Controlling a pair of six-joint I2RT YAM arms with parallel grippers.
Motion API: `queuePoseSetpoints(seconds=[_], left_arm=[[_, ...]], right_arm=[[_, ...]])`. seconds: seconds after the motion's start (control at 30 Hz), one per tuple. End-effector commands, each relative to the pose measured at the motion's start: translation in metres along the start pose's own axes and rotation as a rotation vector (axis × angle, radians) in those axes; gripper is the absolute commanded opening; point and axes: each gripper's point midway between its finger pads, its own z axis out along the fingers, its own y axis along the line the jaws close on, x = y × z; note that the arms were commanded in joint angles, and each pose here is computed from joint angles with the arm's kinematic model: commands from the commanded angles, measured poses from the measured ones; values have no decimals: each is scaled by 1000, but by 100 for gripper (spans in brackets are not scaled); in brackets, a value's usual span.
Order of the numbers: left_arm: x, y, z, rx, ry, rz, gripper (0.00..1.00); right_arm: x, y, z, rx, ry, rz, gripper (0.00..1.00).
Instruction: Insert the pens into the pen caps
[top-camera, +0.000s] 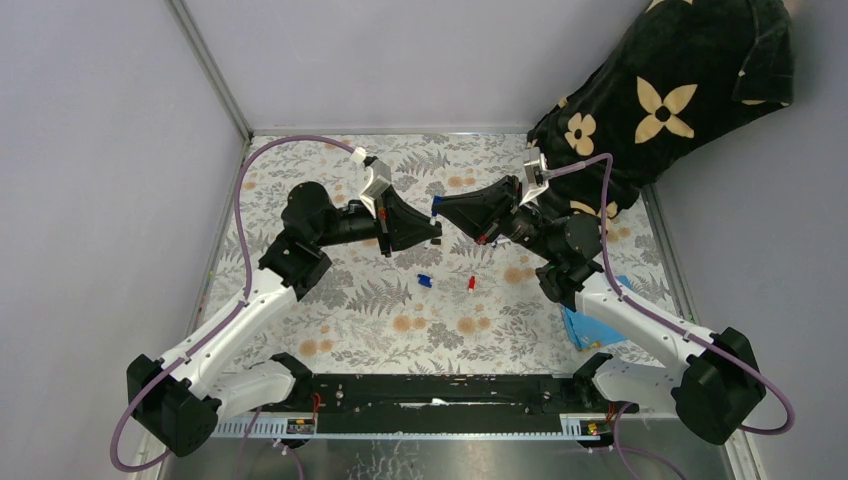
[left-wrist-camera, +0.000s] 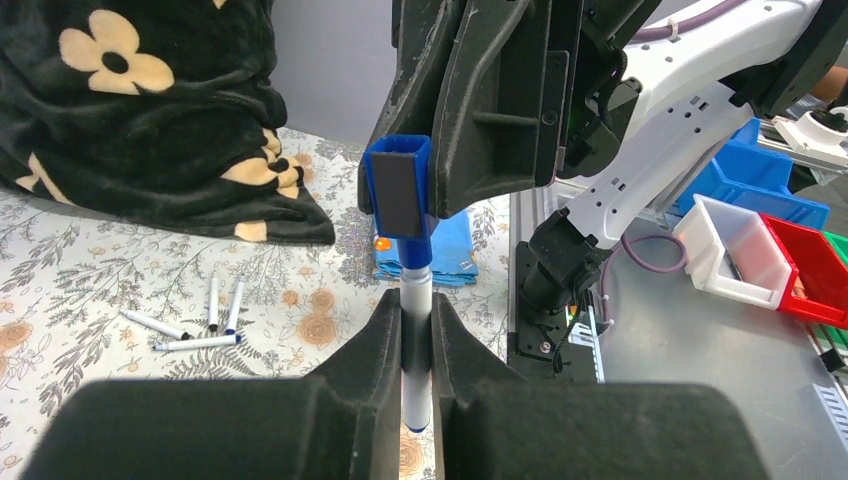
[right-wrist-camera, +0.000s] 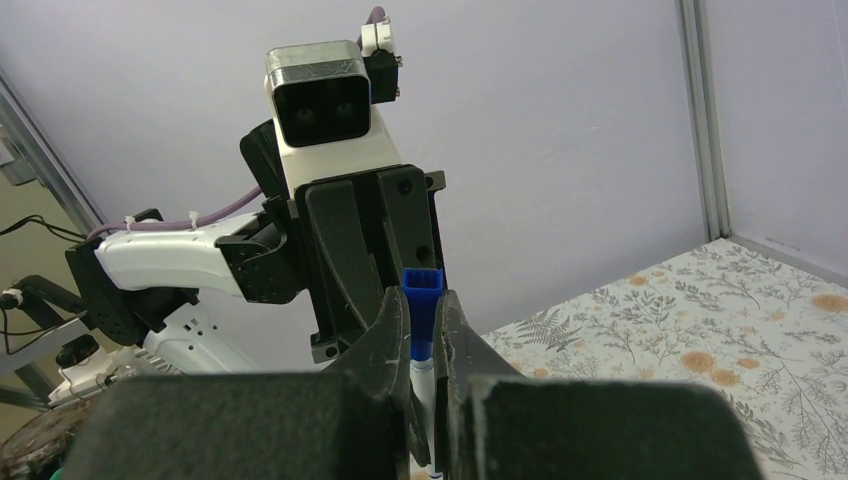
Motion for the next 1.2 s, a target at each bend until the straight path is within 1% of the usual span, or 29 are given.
queuePoseSetpoints(seconds=[0.0,0.73,0.97,1.17], left_arm=[[-9,-2,-1,-4,-37,41,0],[-15,6,-1,-57,-70,19,0],[-17,9,-2,-78,-80,18,0],[-22,14,-5,-102,-92,25,0]], right_arm=[[-10,10,3,-47,-16,-26,0],[17,-1,-4,-33,58,-26,0],[32,0,-5,-63,109,-7,0],[48,-1,-8,-78,179,27,0]])
